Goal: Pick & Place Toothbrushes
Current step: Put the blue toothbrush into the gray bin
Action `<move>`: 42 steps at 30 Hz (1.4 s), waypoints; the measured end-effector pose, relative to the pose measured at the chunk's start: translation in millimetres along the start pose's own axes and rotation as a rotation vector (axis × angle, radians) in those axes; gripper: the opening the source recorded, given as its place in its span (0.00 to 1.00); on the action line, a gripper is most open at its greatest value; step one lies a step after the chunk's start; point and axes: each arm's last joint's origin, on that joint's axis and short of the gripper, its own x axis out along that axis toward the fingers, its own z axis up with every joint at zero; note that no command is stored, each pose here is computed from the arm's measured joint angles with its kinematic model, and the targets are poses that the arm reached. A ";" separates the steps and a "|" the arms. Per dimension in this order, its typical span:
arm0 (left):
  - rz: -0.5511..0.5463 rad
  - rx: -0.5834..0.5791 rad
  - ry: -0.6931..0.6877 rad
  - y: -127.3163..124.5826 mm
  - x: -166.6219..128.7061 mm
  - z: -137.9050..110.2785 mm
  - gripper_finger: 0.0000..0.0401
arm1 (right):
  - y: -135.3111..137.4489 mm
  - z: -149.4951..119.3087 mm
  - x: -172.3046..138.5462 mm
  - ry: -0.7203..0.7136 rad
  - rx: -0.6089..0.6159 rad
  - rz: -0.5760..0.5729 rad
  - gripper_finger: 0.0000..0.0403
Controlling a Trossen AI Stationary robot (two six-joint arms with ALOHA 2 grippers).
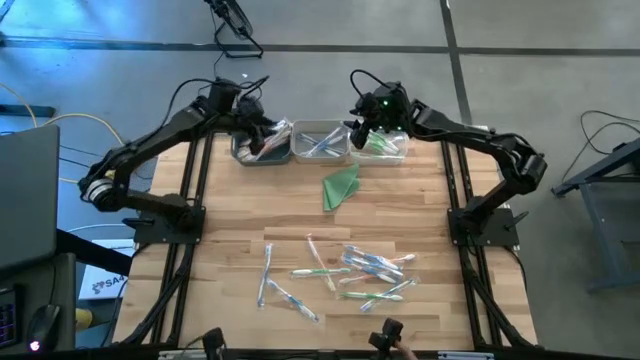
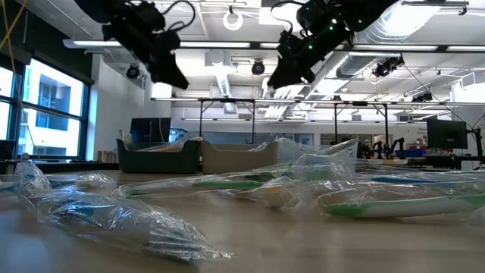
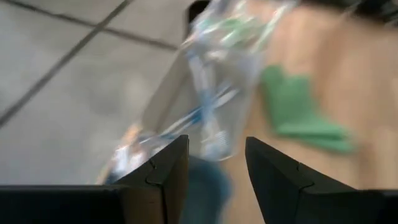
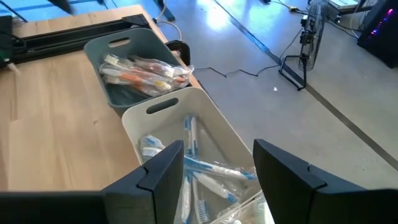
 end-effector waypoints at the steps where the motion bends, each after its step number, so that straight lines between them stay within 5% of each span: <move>1: -0.030 -0.015 -0.019 -2.3 -3.8 1.5 0.39 | 1.6 0.1 0.1 0.000 -0.002 0.004 0.47; 9: -0.071 -0.048 -0.111 -12.9 -30.7 10.5 0.39 | 17.6 1.5 0.9 -0.003 -0.026 0.044 0.47; 24: -0.069 -0.071 -0.115 -13.2 -32.5 10.9 0.39 | 59.9 1.2 -19.6 0.078 0.050 0.150 0.47; 35: -0.086 -0.389 -0.111 -13.0 -32.6 11.8 0.39 | 93.9 -20.1 -43.5 0.336 0.004 0.239 0.47; 42: -0.090 -0.461 -0.097 -13.3 -32.5 10.6 0.39 | 133.9 -25.0 -54.1 0.364 -0.062 0.394 0.47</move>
